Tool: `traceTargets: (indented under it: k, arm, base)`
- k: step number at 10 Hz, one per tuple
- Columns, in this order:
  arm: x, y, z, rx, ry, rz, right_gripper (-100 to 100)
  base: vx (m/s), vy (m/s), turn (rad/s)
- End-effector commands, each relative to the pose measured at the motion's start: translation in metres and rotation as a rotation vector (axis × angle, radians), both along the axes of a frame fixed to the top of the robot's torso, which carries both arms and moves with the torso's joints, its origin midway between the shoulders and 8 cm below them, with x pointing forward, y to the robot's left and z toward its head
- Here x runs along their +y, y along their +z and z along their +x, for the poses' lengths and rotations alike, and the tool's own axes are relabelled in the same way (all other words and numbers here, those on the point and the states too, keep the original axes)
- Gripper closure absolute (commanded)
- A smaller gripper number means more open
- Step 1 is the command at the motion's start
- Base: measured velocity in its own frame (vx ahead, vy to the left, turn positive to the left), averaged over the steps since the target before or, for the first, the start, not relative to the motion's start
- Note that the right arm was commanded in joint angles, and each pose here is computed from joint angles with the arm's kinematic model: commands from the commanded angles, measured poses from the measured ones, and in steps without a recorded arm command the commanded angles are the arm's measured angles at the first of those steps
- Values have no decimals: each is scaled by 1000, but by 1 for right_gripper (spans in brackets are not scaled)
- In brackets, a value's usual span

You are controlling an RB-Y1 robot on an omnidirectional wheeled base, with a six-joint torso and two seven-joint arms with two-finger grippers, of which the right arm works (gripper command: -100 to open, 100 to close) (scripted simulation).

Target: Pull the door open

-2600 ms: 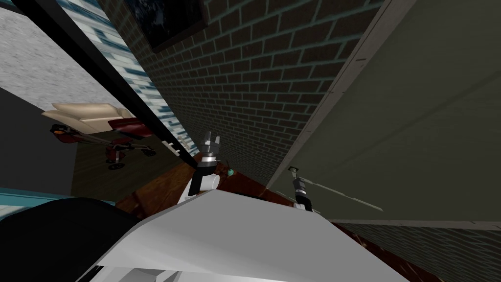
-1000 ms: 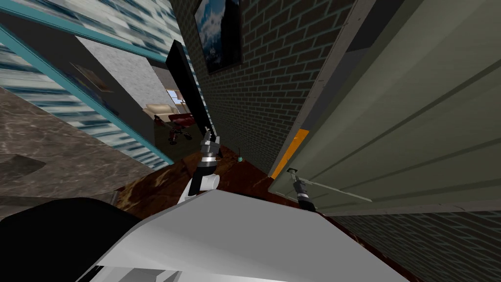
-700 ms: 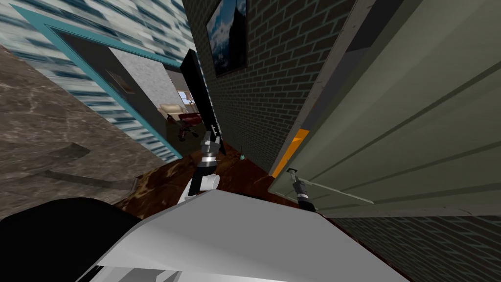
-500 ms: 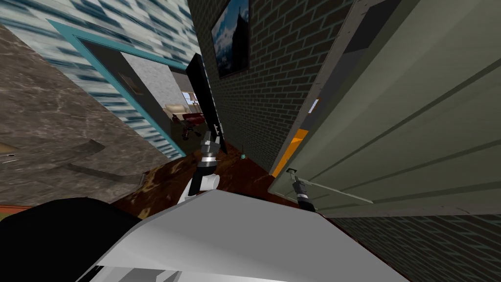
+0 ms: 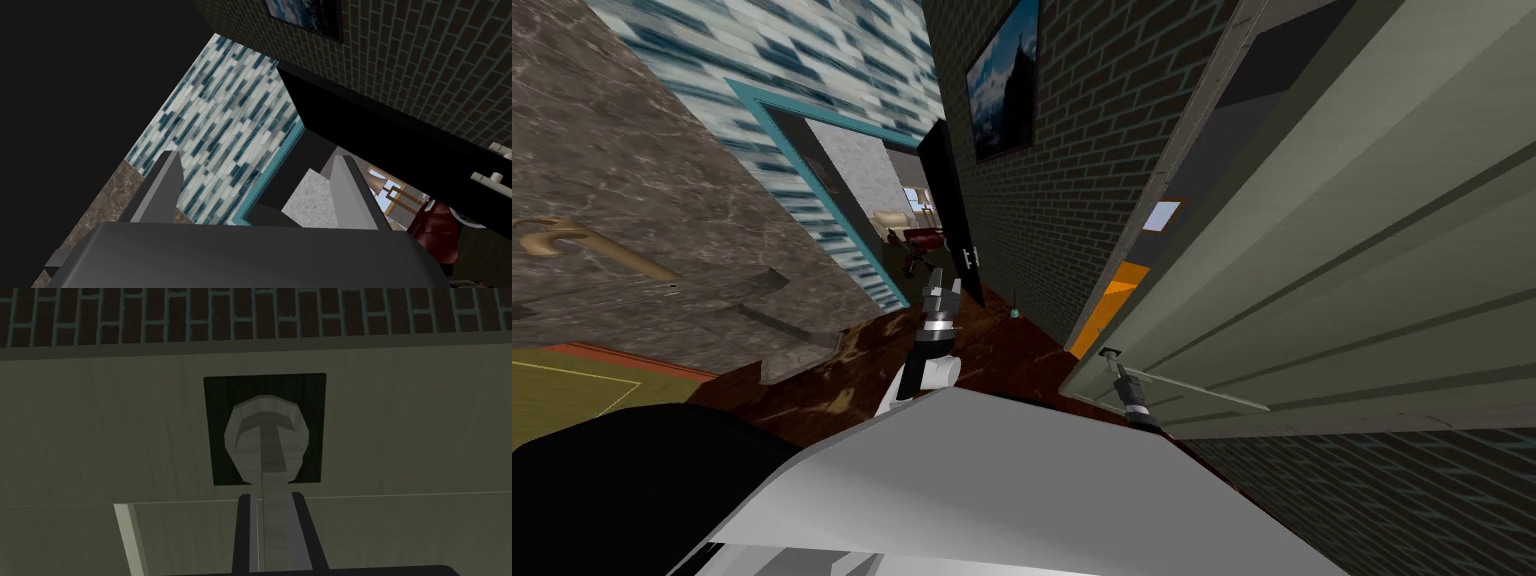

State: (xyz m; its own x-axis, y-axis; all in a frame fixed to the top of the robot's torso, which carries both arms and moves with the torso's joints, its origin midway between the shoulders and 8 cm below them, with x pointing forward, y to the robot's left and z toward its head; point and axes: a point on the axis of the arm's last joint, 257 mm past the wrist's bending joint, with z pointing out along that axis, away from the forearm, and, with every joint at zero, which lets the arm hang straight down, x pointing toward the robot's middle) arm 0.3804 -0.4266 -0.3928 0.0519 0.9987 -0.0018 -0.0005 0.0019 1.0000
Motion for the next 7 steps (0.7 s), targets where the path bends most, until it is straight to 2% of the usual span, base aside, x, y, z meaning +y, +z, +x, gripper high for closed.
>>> traceTargets:
  k: [1,2,3,4,7]
  arm:
    - [-2,0,-10,0,17,1,100]
    - [-2,0,-13,0,25,1,100]
    - [0,-2,-11,6,21,2,100]
    - [-2,-4,-24,8,32,3,100]
    - [-6,-3,-38,5,46,2,100]
  base:
    - [-233,-47,102]
    - [-184,-23,78]
    - [-80,-2,9]
    - [-119,-27,154]
    - [-171,-73,149]
